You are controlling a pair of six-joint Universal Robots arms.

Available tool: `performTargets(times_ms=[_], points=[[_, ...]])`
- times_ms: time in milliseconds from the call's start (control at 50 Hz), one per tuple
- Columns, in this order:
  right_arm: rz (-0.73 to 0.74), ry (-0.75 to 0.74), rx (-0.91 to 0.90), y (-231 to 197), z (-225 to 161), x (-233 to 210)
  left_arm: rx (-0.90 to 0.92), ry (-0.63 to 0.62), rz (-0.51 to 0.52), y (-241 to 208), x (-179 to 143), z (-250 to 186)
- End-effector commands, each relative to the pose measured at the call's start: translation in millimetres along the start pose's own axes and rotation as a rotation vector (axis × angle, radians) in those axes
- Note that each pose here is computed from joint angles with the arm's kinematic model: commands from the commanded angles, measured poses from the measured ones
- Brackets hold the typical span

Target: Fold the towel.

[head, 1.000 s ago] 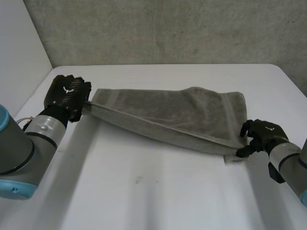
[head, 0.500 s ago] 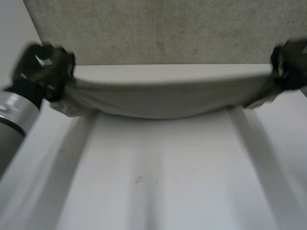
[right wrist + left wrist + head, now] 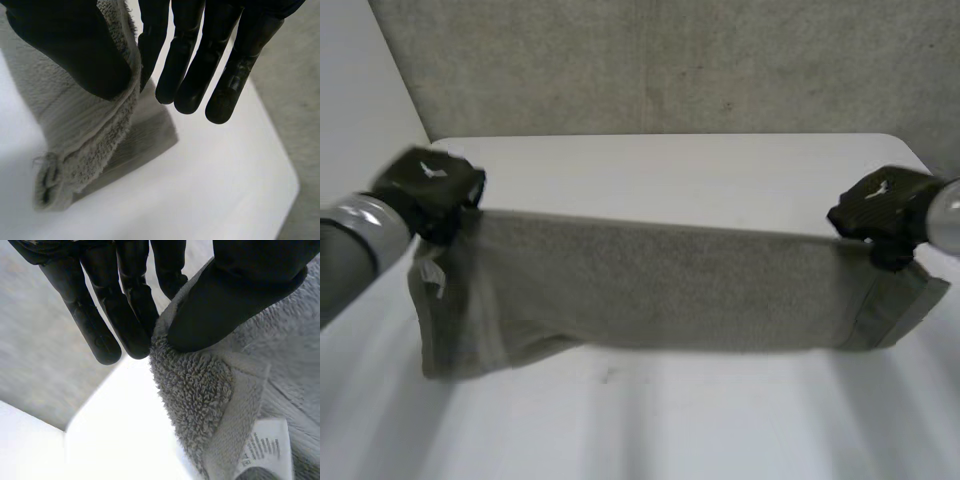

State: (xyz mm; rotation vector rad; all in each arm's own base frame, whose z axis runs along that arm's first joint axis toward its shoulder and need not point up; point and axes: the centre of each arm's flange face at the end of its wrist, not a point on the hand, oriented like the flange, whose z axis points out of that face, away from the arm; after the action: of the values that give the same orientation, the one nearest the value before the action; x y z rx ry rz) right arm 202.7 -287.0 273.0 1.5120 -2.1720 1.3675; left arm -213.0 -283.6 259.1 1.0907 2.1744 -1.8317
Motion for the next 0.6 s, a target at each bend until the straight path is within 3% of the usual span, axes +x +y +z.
performTargets(times_ms=[20, 60, 80, 100, 120, 140, 160, 180, 200, 220, 240, 260, 300, 360, 480, 600], points=[[-0.027, 0.074, 0.044, -9, 53, 5, 0.002, -0.003, 0.083, 14, -2, 66], [-0.041, 0.239, 0.157, -32, 70, 25, 0.065, -0.049, 0.094, 4, -11, 76], [-0.041, 0.240, 0.157, -32, 70, 25, 0.148, -0.106, 0.110, -10, -19, 85], [-0.032, 0.362, 0.238, -49, 71, 43, 0.259, -0.177, 0.129, -28, -29, 91], [-0.007, 0.491, 0.338, -67, 68, 62, 0.260, -0.178, 0.129, -28, -30, 91], [-0.007, 0.492, 0.339, -67, 68, 62, 0.384, -0.258, 0.146, -45, -39, 96], [0.025, 0.614, 0.456, -85, 60, 79, 0.385, -0.259, 0.146, -45, -39, 96], [0.061, 0.731, 0.594, -102, 47, 96, 0.531, -0.362, 0.159, -66, -51, 97], [0.062, 0.733, 0.595, -102, 47, 96, 0.678, -0.452, 0.160, -86, -61, 92], [0.092, 0.832, 0.718, -113, 27, 111, 0.679, -0.453, 0.160, -86, -61, 92], [0.109, 0.917, 0.845, -123, 3, 120, 0.820, -0.526, 0.152, -107, -69, 79], [0.109, 0.918, 0.846, -123, 3, 120, 0.961, -0.591, 0.130, -129, -80, 60], [0.118, 1.022, 0.999, -134, -34, 124, 1.025, -0.597, 0.098, -137, -82, 49], [0.117, 1.005, 0.986, -131, -34, 119, 1.010, -0.554, 0.038, -135, -86, 40], [0.127, 0.778, 0.809, -109, -8, 91, 0.761, -0.399, -0.059, -95, -72, 55], [0.138, 0.579, 0.648, -76, 27, 53, 0.591, -0.307, -0.088, -58, -49, 63]])
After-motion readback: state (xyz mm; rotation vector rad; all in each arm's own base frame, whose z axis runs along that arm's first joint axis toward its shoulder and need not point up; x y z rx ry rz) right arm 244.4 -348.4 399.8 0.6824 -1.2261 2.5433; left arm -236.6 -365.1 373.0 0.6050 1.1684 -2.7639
